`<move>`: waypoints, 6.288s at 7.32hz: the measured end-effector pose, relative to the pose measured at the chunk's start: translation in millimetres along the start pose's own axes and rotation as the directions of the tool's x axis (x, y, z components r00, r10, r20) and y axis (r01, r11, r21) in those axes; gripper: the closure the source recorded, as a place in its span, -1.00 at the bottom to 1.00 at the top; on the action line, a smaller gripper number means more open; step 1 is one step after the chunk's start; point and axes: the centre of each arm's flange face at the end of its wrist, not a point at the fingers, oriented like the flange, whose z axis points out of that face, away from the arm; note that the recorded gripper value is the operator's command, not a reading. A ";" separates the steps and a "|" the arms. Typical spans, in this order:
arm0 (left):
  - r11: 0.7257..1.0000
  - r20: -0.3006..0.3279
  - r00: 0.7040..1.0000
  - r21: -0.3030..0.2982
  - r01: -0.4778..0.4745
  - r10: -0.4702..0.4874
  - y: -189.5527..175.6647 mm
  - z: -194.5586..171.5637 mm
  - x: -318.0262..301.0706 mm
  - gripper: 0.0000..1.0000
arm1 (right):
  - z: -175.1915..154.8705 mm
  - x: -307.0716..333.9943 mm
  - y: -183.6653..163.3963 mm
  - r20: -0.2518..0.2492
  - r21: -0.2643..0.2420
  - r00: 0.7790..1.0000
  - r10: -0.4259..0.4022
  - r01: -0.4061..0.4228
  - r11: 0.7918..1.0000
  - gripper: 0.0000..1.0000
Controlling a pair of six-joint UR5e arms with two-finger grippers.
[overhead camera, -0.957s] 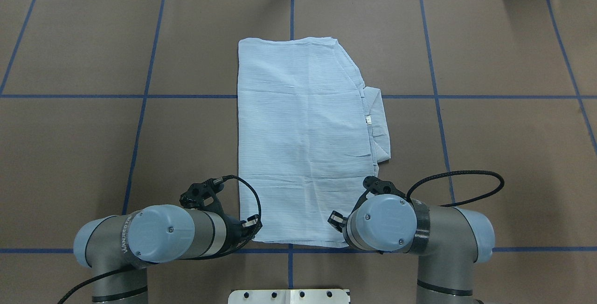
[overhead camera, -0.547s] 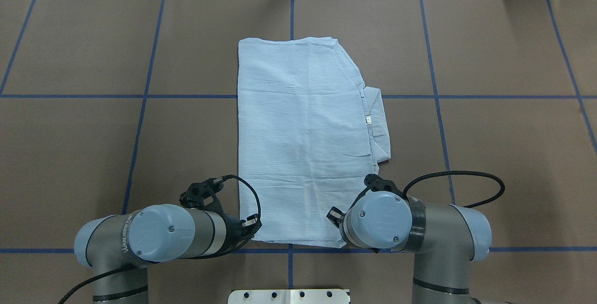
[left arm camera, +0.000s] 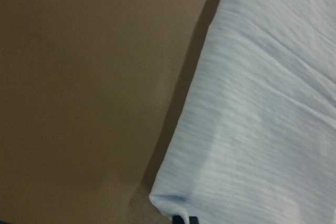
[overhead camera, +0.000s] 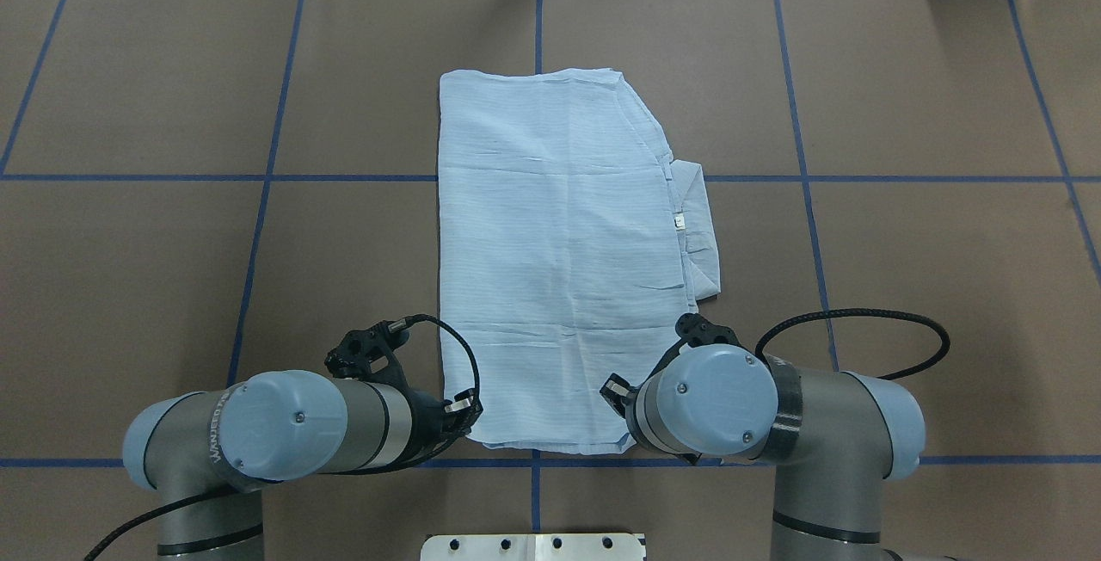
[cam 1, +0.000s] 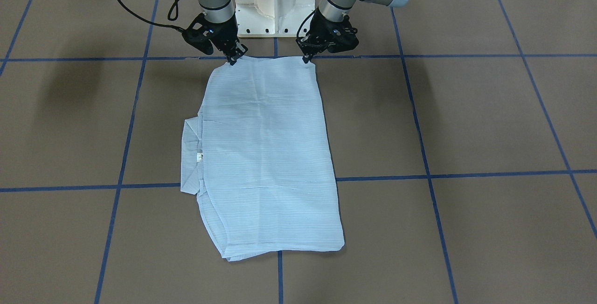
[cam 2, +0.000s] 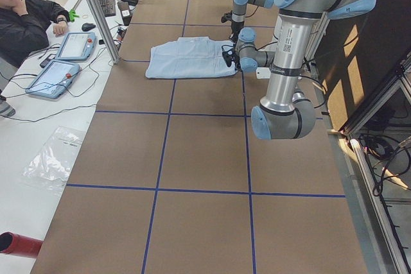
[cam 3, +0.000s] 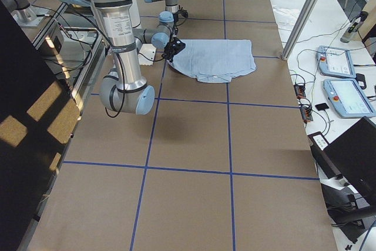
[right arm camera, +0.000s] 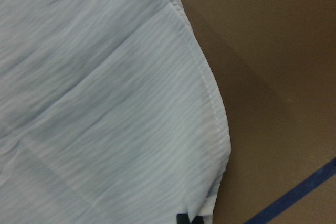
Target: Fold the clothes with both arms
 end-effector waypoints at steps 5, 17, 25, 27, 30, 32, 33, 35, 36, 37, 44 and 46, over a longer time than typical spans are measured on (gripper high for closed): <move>0.998 -0.027 1.000 -0.058 -0.009 0.008 31.9 -106.8 18.3 1.00 | -66.4 3.2 12.8 0.057 -0.151 0.998 -0.012 0.020 0.988 1.00; 0.979 0.030 0.991 0.152 -0.132 0.129 -149.9 -114.5 62.4 1.00 | -86.0 -111.9 -142.7 0.121 -0.008 0.978 -0.173 0.175 0.985 1.00; 0.962 -0.024 0.983 0.212 -0.173 0.182 -278.7 -52.5 80.9 1.00 | -42.3 -252.3 -243.3 0.126 0.110 0.969 -0.214 0.201 0.973 1.00; 0.960 -0.025 0.983 0.221 -0.170 0.180 -294.2 -42.4 75.2 1.00 | -25.3 -272.6 -251.7 0.101 0.125 0.968 -0.229 0.216 0.968 1.00; 0.959 -0.027 0.984 0.233 -0.165 0.176 -317.2 -24.8 67.9 1.00 | -1.8 -274.7 -266.8 0.099 0.134 0.967 -0.236 0.222 0.966 1.00; 0.959 -0.035 0.984 0.235 -0.160 0.173 -319.2 -22.4 73.7 0.83 | -0.7 -275.2 -267.2 0.100 0.133 0.967 -0.236 0.222 0.966 1.00; 0.959 -0.039 0.984 0.235 -0.159 0.172 -319.0 -22.6 76.1 0.12 | -2.0 -276.0 -266.1 0.103 0.132 0.966 -0.237 0.223 0.966 -0.95; 0.959 -0.045 0.985 0.238 -0.151 0.166 -320.6 -24.8 78.2 -0.99 | -5.9 -277.8 -265.0 0.113 0.132 0.964 -0.239 0.224 0.966 -1.00; 0.959 -0.048 0.986 0.247 -0.141 0.158 -326.8 -30.2 78.2 -0.99 | -10.2 -277.6 -271.0 0.116 0.128 0.964 -0.239 0.224 0.966 -1.00; 0.958 -0.049 0.988 0.255 -0.132 0.149 -338.4 -39.7 75.9 -0.99 | -19.6 -276.9 -282.3 0.122 0.110 0.960 -0.251 0.238 0.965 -1.00; 0.911 0.026 0.940 0.240 -0.336 0.340 -370.6 -158.2 -67.5 -1.00 | -64.0 -176.5 -357.2 0.015 0.140 0.810 -0.587 0.579 0.803 -1.00; 0.856 0.116 0.891 0.248 -0.454 0.439 -367.7 -196.4 -141.2 -1.00 | -60.0 -102.6 -407.4 -0.069 0.125 0.677 -0.733 0.735 0.667 -1.00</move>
